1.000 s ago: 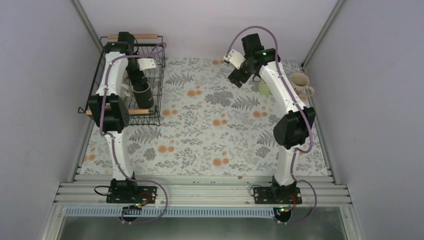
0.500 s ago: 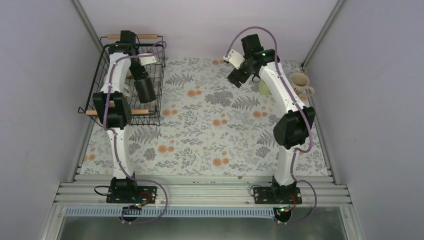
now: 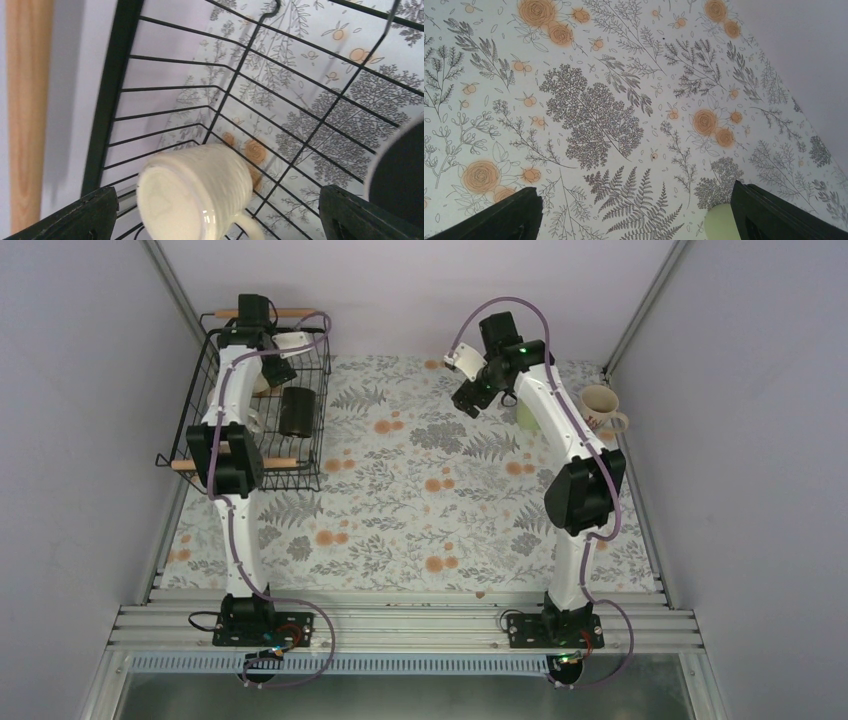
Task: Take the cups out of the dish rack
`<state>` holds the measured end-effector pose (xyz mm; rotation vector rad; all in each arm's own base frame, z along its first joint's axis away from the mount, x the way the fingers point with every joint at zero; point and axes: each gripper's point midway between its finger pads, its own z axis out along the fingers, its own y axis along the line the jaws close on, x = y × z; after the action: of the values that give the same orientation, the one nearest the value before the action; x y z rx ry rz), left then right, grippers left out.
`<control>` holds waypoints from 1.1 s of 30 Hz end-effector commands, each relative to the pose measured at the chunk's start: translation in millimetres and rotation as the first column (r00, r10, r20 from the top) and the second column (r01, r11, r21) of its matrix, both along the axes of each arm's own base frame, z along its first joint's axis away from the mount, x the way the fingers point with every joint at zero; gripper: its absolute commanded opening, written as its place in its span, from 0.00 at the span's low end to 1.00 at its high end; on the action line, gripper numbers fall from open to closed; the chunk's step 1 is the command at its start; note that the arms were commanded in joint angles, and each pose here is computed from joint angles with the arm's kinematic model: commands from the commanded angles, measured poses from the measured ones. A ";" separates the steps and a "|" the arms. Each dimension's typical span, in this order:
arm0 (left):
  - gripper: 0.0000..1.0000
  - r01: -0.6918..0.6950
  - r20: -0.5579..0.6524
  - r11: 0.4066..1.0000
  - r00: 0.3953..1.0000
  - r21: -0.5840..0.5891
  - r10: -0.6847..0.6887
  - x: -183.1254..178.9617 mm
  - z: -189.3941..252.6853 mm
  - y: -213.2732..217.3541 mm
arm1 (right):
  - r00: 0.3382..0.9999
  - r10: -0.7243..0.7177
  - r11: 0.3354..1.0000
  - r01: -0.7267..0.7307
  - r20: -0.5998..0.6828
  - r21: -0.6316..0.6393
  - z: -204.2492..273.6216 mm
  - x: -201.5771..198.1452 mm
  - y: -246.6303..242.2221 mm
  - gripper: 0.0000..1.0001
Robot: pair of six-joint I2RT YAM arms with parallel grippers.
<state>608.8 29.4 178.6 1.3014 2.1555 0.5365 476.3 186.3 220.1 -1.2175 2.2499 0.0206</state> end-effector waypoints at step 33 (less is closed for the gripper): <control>1.00 0.074 0.100 0.986 0.993 -0.150 -0.060 -90.7 2.6 -30.0 | 0.999 0.002 0.997 0.002 -0.053 0.078 -10.0 -2.0 13.1 1.00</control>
<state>492.3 2.9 173.7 1.2834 2.0875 0.3570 471.9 194.2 209.1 -1.2099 2.2698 0.1003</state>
